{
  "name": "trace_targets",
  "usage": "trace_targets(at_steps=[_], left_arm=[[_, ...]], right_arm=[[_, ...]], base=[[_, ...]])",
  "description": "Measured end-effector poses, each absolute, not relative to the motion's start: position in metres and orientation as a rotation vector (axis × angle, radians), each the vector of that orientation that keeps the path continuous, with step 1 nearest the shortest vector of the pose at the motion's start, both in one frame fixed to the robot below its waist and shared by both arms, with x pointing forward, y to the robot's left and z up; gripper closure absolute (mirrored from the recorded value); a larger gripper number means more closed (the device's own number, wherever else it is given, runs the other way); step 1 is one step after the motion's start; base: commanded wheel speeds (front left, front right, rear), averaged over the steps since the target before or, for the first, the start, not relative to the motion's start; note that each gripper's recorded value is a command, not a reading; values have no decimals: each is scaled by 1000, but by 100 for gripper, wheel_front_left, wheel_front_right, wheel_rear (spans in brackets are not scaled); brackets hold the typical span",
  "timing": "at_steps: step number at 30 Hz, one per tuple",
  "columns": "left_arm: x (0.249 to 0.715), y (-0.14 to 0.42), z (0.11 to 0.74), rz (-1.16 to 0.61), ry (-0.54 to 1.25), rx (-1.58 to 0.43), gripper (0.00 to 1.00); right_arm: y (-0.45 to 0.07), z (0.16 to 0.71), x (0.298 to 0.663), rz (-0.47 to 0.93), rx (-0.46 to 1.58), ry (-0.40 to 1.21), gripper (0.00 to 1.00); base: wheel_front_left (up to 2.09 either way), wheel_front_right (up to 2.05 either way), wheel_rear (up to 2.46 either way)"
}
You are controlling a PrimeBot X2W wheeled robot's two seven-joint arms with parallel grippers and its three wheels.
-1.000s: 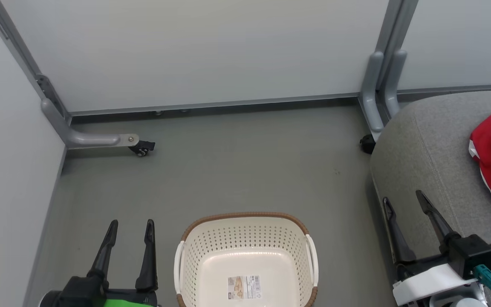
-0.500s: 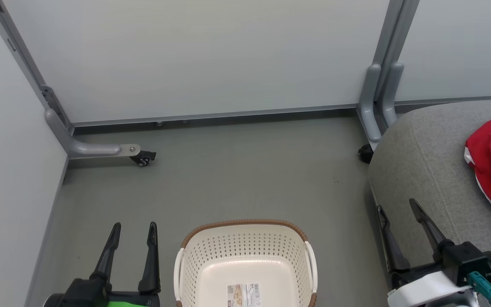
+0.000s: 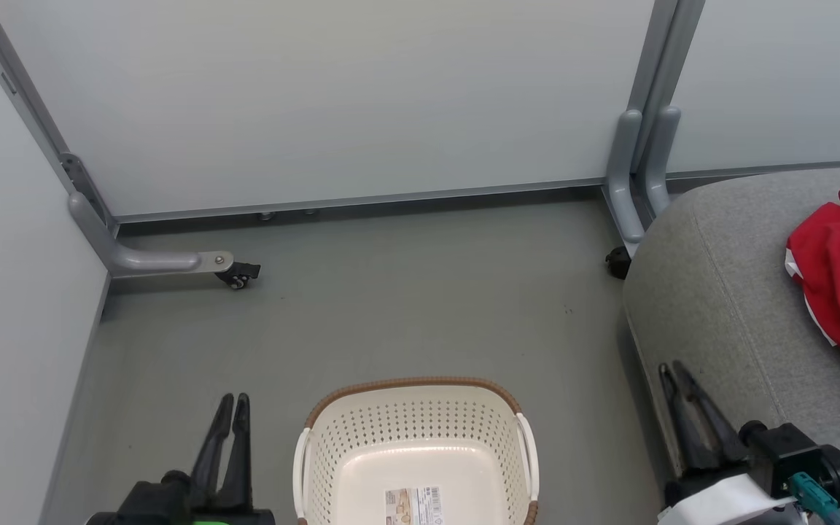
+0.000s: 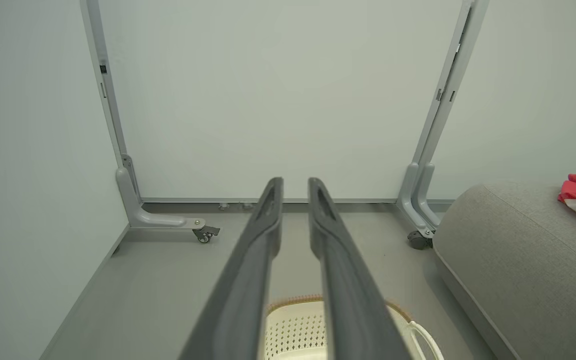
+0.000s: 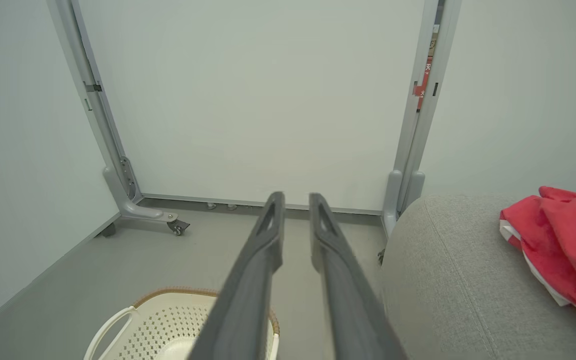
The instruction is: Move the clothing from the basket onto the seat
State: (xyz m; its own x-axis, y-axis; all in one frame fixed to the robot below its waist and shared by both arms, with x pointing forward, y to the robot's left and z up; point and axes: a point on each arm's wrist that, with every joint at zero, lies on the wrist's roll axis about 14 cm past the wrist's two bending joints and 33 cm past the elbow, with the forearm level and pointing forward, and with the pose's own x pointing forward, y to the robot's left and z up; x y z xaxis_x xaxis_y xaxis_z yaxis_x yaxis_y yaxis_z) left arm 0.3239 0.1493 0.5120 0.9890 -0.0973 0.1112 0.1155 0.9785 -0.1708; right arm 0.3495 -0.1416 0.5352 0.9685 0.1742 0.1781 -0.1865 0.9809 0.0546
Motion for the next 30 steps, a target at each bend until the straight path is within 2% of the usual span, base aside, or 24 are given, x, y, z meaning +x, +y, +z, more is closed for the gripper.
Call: trace_targets(at_steps=[5,30], left_arm=[[322,148,498,-106,-57,-188,100],[337,172,486,-5,23,-612,100]], right_arm=[[-141,516,345,176,94,-111,100],[-164,507,357,76,546,-37,100]], base=[[0,0,0],[0,0,0]])
